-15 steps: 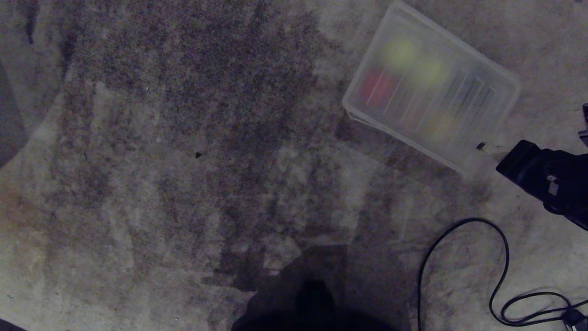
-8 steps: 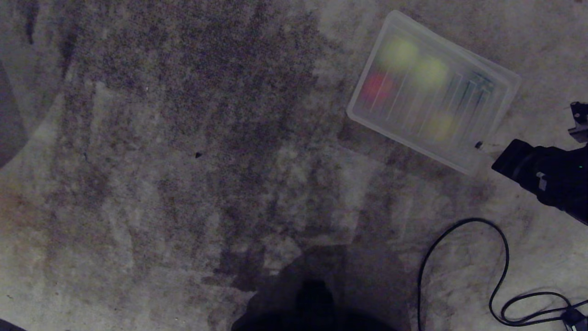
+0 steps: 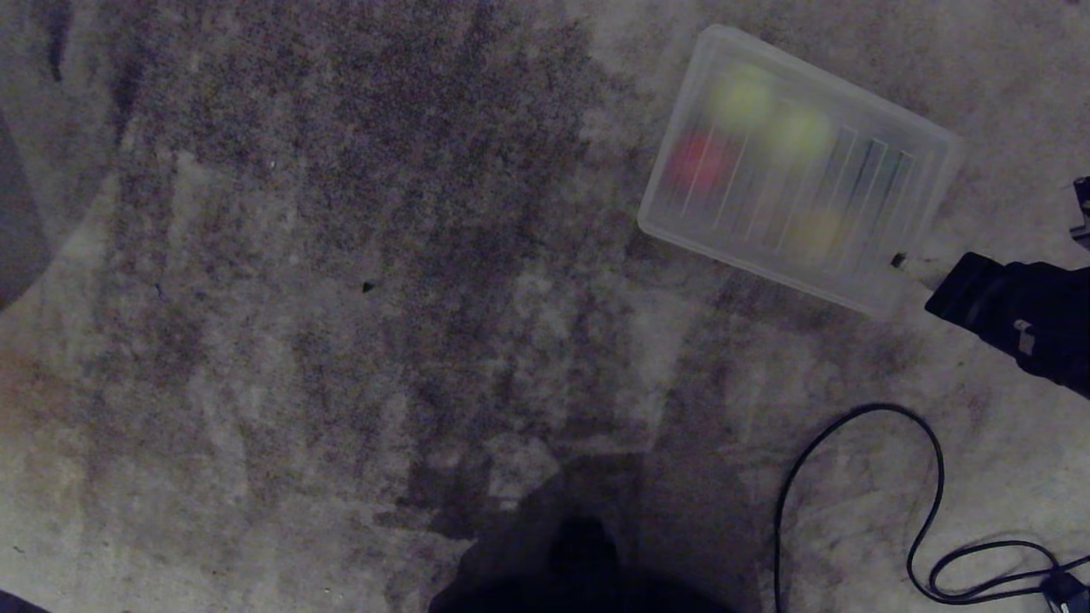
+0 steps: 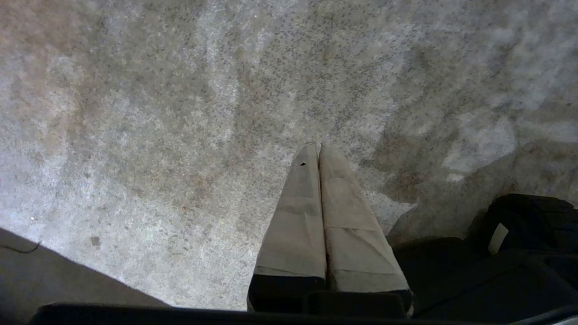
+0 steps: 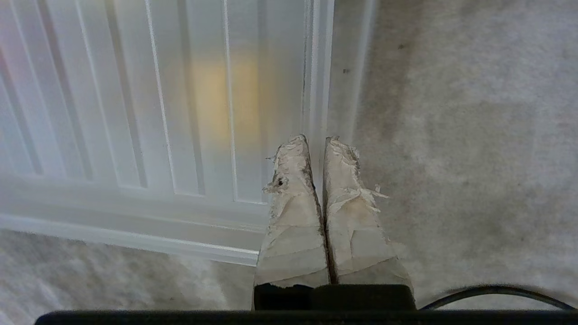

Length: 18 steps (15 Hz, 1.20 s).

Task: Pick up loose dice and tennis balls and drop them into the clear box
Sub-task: Close the lid

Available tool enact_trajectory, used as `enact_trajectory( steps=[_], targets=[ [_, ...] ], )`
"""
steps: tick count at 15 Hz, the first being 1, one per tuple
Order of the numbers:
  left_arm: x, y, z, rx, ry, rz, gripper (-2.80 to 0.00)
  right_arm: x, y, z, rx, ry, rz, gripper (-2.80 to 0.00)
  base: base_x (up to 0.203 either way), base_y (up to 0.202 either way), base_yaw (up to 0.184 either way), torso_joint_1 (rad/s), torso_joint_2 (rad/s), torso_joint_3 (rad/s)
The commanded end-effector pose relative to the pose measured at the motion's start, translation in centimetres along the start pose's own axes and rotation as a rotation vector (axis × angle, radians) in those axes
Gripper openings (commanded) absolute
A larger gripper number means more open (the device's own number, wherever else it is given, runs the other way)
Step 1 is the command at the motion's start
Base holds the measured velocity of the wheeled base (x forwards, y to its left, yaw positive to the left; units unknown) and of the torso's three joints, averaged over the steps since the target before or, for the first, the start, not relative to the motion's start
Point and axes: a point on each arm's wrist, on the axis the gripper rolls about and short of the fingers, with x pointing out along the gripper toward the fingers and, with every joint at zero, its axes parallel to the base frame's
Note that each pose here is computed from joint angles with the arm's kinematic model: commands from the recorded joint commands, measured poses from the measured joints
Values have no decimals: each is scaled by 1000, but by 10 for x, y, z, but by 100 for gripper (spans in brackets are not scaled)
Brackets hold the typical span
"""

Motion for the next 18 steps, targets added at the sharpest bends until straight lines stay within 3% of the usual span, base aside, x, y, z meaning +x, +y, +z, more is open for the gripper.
enact_trajectory(
  steps=[1,7,16,18],
  targets=[
    [0,0,0,-1,1,1,-280,1,-2,0,-35,0,-6,-280,0,0,0,0,0,0],
    [0,0,0,-1,1,1,-280,1,-14,3,-117,-11,-55,-280,0,0,0,0,0,0],
    [0,0,0,-1,1,1,-280,2,-14,9,-109,-35,-55,-280,0,0,0,0,0,0],
    [0,0,0,-1,1,1,-280,1,-13,11,-77,-44,-50,-280,0,0,0,0,0,0]
  ],
)
